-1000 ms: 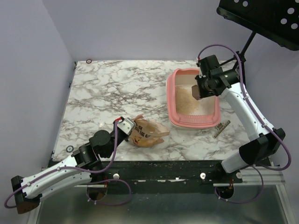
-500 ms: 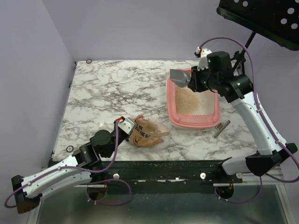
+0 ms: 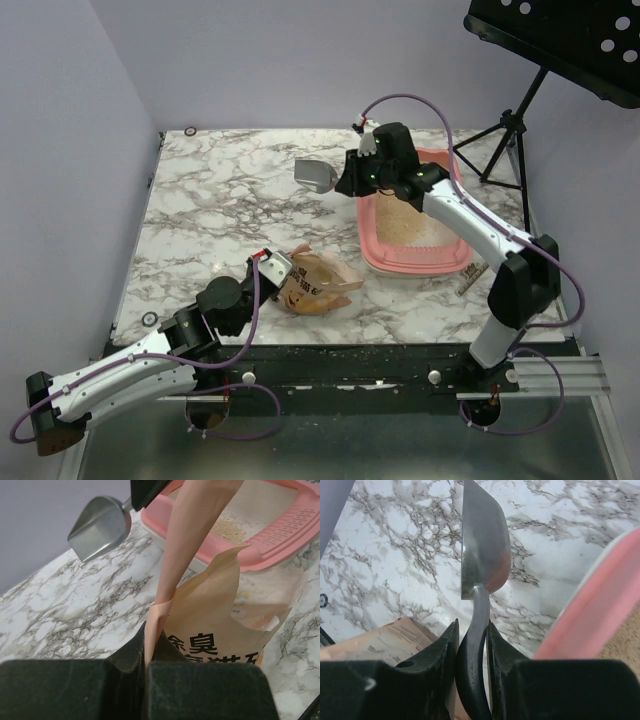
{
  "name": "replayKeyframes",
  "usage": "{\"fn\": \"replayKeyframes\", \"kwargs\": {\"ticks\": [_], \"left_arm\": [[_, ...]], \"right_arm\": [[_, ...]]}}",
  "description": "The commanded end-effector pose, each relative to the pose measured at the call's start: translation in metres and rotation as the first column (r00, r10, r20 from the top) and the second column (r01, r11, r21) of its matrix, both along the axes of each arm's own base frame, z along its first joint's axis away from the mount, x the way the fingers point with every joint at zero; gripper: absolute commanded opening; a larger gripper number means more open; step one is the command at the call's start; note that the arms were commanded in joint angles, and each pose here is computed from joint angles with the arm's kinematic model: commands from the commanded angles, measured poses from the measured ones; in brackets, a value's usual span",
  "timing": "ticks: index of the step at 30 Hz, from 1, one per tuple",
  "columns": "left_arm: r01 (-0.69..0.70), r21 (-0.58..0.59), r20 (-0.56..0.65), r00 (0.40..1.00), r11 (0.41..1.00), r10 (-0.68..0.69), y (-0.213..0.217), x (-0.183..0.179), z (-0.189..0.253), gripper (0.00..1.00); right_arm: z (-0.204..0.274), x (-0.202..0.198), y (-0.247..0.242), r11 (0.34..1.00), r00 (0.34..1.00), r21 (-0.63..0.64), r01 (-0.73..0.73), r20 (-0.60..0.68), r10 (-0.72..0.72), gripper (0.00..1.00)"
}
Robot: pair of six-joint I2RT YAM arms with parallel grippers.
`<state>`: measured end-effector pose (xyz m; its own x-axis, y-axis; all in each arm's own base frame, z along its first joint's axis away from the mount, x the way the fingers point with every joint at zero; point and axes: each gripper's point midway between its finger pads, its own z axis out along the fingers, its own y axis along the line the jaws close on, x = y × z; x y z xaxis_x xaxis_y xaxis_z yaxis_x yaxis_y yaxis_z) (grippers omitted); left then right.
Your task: Fill the litter box with clean litter
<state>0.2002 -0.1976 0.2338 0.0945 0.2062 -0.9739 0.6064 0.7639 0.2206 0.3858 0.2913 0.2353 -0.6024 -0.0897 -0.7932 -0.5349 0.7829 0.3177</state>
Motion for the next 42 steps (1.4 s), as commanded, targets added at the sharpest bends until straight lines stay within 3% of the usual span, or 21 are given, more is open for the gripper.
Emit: {"fn": "replayKeyframes", "kwargs": {"ticks": [1, 7, 15, 23, 27, 34, 42], "left_arm": [[-0.010, -0.071, 0.055, 0.998, 0.997, 0.014, -0.001, 0.003, 0.030, 0.00], [-0.007, -0.070, 0.056, 0.998, 0.998, 0.011, -0.003, 0.004, 0.028, 0.00], [0.012, -0.045, 0.037, 0.999, 0.999, -0.010, -0.011, 0.005, 0.022, 0.00], [0.006, -0.029, 0.032, 0.999, 1.000, -0.005, -0.012, 0.007, 0.018, 0.00], [0.001, -0.026, 0.032, 0.999, 1.000, 0.000, -0.011, 0.008, 0.017, 0.00], [-0.005, -0.033, 0.045, 0.999, 0.999, 0.006, -0.008, 0.007, 0.021, 0.00], [-0.018, -0.024, 0.080, 0.997, 1.000, 0.020, 0.002, 0.006, 0.029, 0.00]], "right_arm": [[-0.020, 0.030, 0.039, 0.997, 0.999, 0.062, -0.035, -0.007, 0.035, 0.00], [-0.069, 0.039, 0.040, 1.000, 0.998, 0.010, -0.012, -0.063, 0.012, 0.00], [-0.120, 0.023, 0.038, 0.999, 0.989, -0.014, -0.038, -0.146, 0.036, 0.01], [-0.160, -0.001, 0.049, 0.994, 0.967, -0.050, -0.100, -0.240, 0.085, 0.28], [-0.159, -0.004, 0.055, 0.989, 0.967, -0.083, -0.122, -0.236, 0.099, 0.41], [-0.134, 0.001, 0.054, 0.991, 0.981, -0.092, -0.096, -0.178, 0.079, 0.54], [-0.039, -0.001, 0.044, 0.996, 0.996, -0.032, -0.087, 0.008, 0.087, 0.56]]}}
